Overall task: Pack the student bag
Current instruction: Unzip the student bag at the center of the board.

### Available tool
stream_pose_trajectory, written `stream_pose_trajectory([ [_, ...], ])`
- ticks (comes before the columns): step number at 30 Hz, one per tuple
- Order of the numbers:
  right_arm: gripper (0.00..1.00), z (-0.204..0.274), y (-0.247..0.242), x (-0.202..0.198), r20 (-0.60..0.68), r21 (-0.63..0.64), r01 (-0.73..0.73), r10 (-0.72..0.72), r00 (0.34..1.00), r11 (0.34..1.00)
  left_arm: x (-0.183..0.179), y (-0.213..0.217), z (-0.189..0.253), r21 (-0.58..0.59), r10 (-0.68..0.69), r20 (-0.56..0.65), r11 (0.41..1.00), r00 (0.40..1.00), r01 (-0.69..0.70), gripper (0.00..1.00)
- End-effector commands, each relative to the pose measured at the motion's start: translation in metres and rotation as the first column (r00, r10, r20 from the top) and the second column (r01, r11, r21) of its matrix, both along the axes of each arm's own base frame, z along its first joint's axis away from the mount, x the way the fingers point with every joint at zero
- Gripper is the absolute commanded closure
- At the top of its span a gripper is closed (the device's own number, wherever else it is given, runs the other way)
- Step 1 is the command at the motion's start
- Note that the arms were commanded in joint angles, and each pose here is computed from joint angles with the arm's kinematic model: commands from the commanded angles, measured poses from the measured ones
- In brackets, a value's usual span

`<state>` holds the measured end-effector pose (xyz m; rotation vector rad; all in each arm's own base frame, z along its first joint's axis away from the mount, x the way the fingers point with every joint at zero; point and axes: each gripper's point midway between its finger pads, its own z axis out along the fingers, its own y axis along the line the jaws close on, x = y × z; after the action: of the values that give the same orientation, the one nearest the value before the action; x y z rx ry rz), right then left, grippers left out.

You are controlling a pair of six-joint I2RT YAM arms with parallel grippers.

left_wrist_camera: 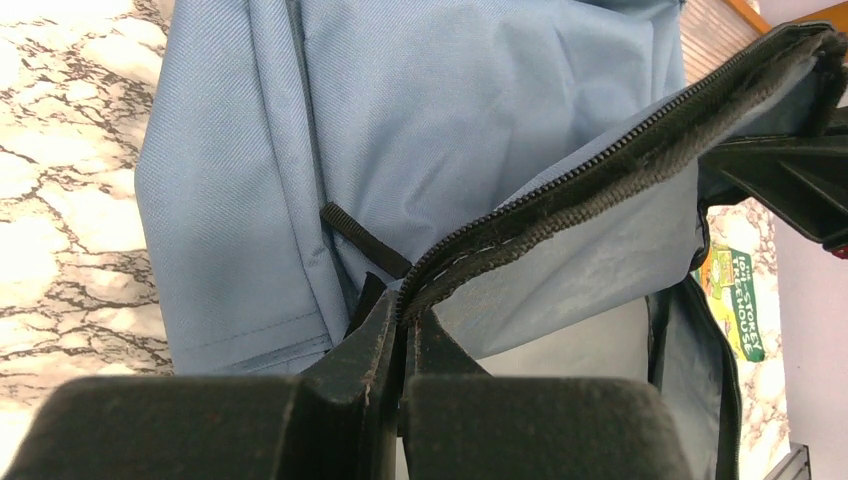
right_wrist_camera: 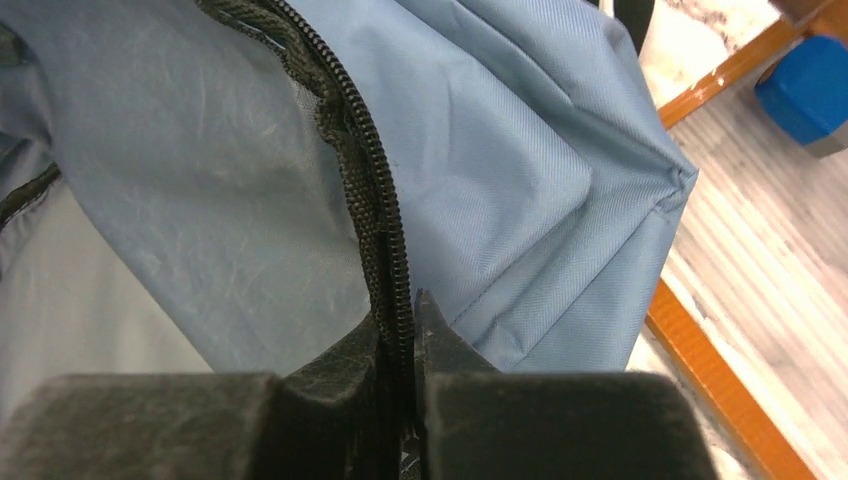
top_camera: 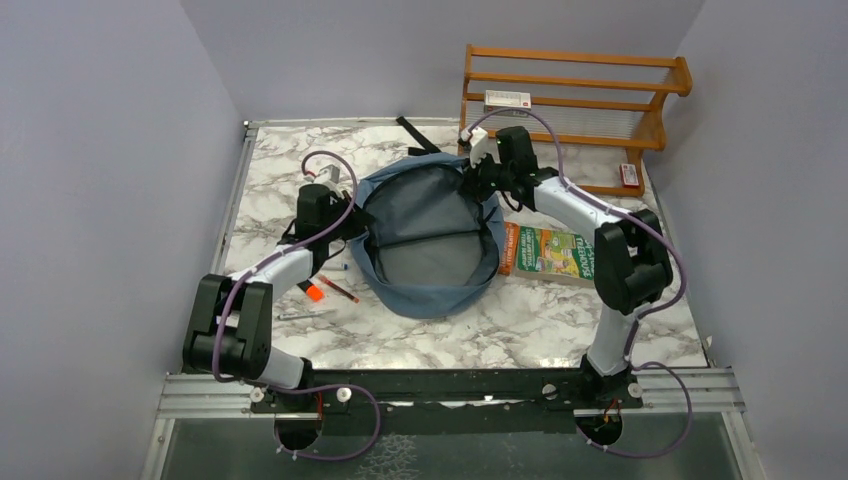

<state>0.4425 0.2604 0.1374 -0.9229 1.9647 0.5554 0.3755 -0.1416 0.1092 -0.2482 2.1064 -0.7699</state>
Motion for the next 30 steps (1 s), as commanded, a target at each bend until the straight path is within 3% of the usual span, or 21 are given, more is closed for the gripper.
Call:
stream_pose_trajectory([
  [1,0.85,-0.003,-0.004,0.029,0.045,-0.001,0.033,-0.033,0.998,0.999,0.016,0.013,-0.006,0.065,0.05,-0.036,0.997,0.998,-0.048,1.0],
  [4,0.72,-0.016,-0.009,0.035,0.034,-0.03,0.067,-0.066,0.997,0.997,0.021,0.016,-0.018,0.112,0.055,-0.1,0.993,0.993,-0.043,0.99],
  [7,0.62,-0.026,-0.014,0.037,0.022,-0.051,0.093,-0.092,0.995,0.994,0.024,0.016,-0.029,0.138,0.038,-0.16,0.99,0.986,-0.016,0.92],
  [11,0.53,-0.032,-0.018,0.036,0.01,-0.063,0.123,-0.122,0.992,0.99,0.026,0.02,-0.042,0.173,0.059,-0.243,0.985,0.968,-0.016,0.78],
  [15,0.47,-0.028,-0.027,0.039,0.027,-0.078,0.179,-0.177,0.984,0.981,0.03,0.027,-0.039,0.216,0.088,-0.273,0.976,0.958,-0.028,0.58],
  [16,0.46,-0.027,-0.03,0.039,0.027,-0.084,0.192,-0.19,0.981,0.978,0.031,0.029,-0.036,0.228,0.096,-0.267,0.973,0.959,-0.034,0.37],
  [17,0.46,-0.022,-0.031,0.039,0.031,-0.082,0.203,-0.201,0.979,0.976,0.034,0.031,-0.03,0.242,0.102,-0.254,0.97,0.962,-0.039,0.23],
  [25,0.44,0.045,-0.037,0.016,0.064,0.058,0.27,-0.273,0.96,0.961,0.049,0.053,0.041,0.354,0.133,-0.05,0.929,0.99,-0.107,0.04],
  [30,0.42,0.079,-0.053,-0.006,0.066,0.148,0.363,-0.375,0.925,0.92,0.05,0.054,0.077,0.379,0.079,0.046,0.921,0.996,-0.091,0.01],
])
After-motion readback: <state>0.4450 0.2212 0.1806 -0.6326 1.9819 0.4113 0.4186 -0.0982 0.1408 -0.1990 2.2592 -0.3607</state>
